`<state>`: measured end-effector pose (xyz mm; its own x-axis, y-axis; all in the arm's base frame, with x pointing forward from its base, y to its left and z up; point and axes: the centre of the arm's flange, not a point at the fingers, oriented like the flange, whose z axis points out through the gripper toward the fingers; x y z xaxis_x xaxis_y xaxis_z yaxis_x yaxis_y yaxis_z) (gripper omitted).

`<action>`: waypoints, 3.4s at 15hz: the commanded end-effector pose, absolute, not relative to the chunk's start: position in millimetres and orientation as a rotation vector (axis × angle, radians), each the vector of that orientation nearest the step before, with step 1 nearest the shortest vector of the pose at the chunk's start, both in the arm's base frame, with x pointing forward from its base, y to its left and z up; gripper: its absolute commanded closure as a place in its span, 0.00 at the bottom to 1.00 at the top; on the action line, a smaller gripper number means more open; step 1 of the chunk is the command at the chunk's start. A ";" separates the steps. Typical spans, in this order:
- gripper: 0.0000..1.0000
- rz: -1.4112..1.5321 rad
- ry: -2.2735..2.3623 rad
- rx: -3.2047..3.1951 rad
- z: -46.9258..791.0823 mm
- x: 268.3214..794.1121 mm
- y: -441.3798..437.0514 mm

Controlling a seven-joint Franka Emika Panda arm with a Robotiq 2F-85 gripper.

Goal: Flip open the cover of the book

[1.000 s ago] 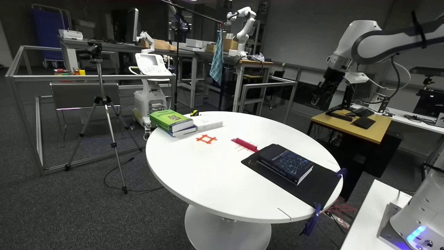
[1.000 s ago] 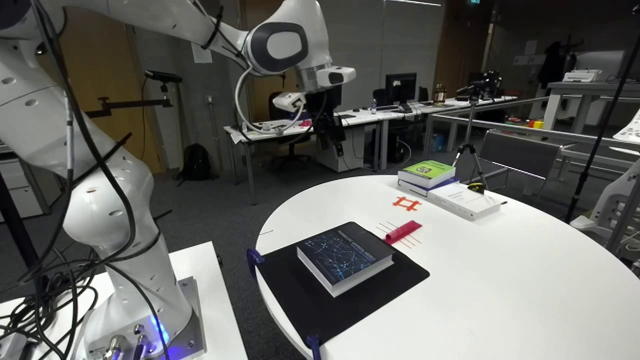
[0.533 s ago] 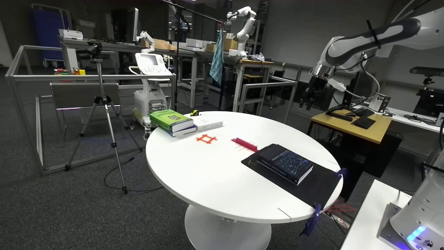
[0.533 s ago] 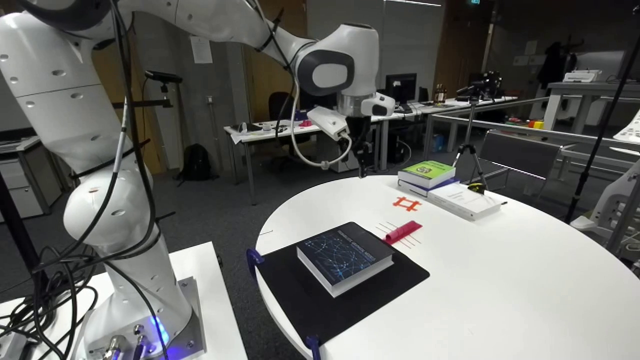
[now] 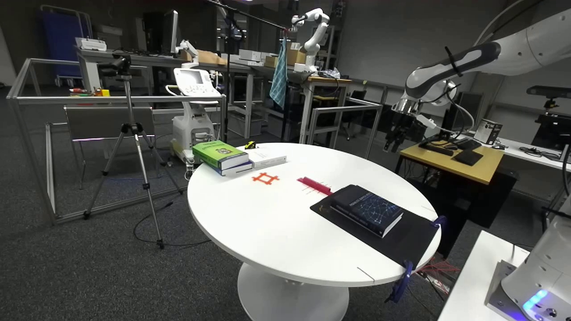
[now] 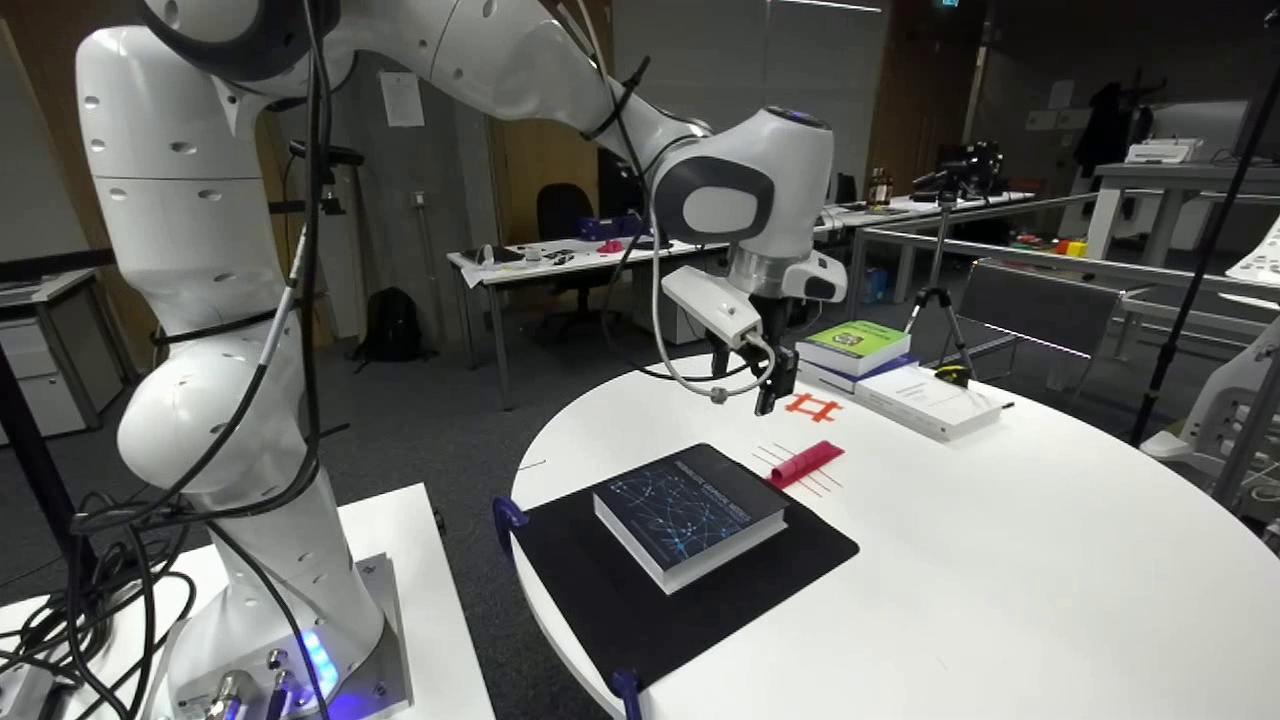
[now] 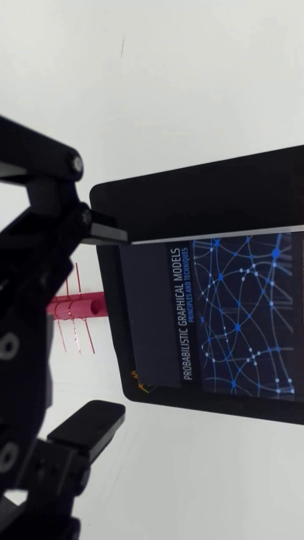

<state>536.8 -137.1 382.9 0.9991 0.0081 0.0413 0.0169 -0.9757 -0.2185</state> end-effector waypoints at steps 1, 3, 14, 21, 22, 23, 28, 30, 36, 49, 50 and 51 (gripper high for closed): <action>0.00 -0.047 -0.004 -2.921 377.4 539.5 -142.9; 0.00 -0.032 0.007 -2.922 370.4 544.7 -148.2; 0.00 0.177 0.087 -2.888 272.6 582.0 -180.2; 0.00 0.419 0.013 -2.698 241.3 599.0 -197.7; 0.00 0.425 0.021 -2.701 242.0 602.3 -197.5; 0.00 0.418 0.097 -2.707 247.0 606.2 -197.4; 0.00 0.410 0.069 -2.740 240.9 595.7 -193.3; 0.00 0.284 0.076 -2.708 240.0 597.2 -190.1; 0.00 0.059 -0.028 -2.621 232.9 609.7 -181.4; 0.00 -0.037 -0.261 -2.594 178.3 623.7 -168.6; 0.00 -0.033 -0.256 -2.585 177.1 624.1 -167.1; 0.00 -0.031 -0.252 -2.580 175.6 624.2 -166.1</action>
